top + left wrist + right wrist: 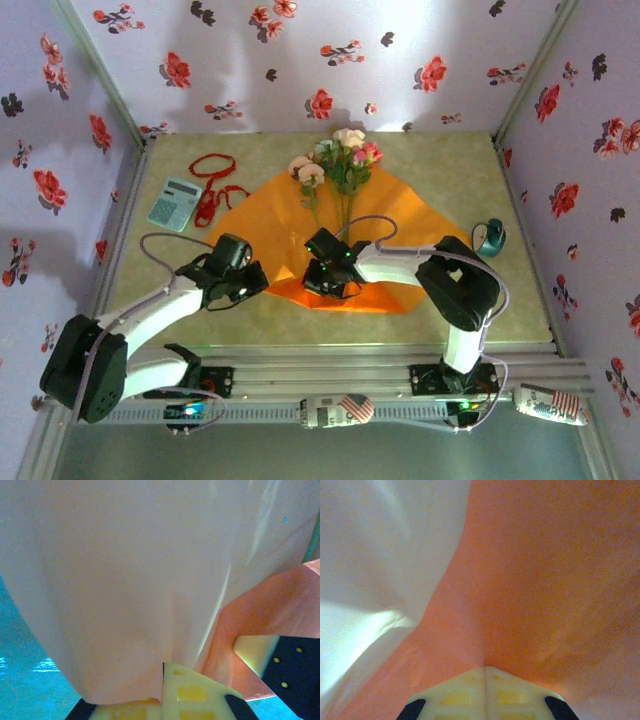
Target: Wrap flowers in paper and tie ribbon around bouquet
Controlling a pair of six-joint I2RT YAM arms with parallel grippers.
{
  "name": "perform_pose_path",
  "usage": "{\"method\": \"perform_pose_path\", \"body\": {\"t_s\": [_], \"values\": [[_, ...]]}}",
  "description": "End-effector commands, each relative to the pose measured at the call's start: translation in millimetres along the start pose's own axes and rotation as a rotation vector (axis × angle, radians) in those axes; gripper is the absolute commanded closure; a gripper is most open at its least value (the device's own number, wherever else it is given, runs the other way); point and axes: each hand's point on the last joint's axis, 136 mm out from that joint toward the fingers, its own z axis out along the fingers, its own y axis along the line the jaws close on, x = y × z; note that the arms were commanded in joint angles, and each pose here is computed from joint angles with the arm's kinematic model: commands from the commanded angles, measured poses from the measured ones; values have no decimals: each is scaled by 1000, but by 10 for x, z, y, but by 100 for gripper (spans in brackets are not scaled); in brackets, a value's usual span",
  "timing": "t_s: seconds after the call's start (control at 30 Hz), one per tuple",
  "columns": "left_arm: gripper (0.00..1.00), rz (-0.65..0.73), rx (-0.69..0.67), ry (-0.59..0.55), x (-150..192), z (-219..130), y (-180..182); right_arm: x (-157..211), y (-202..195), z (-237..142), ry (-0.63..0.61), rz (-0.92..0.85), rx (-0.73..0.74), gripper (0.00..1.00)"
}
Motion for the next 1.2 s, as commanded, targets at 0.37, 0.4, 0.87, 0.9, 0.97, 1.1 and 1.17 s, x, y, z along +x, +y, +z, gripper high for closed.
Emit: {"method": "perform_pose_path", "body": {"t_s": [0.37, 0.4, 0.87, 0.9, 0.97, 1.1, 1.17], "values": [[100, 625, -146, -42, -11, -215, -776, 109, -429, 252, 69, 119, 49, 100], [100, 655, -143, -46, -9, -206, -850, 113, -423, 262, 72, 119, 44, 100], [100, 962, -136, -67, 171, 3, -1411, 58, -393, 274, 83, 137, -43, 100], [100, 960, -132, -67, 177, 21, -1414, 37, -362, 258, 77, 136, -58, 100], [100, 946, -121, -70, 183, 47, -1428, -1, -290, 193, 61, 131, -87, 99], [100, 929, -100, -78, 184, 71, -1478, -62, -191, -1, 15, 124, -118, 92], [100, 922, -91, -80, 185, 80, -1507, -97, -164, -131, -16, 129, -132, 87]]}}
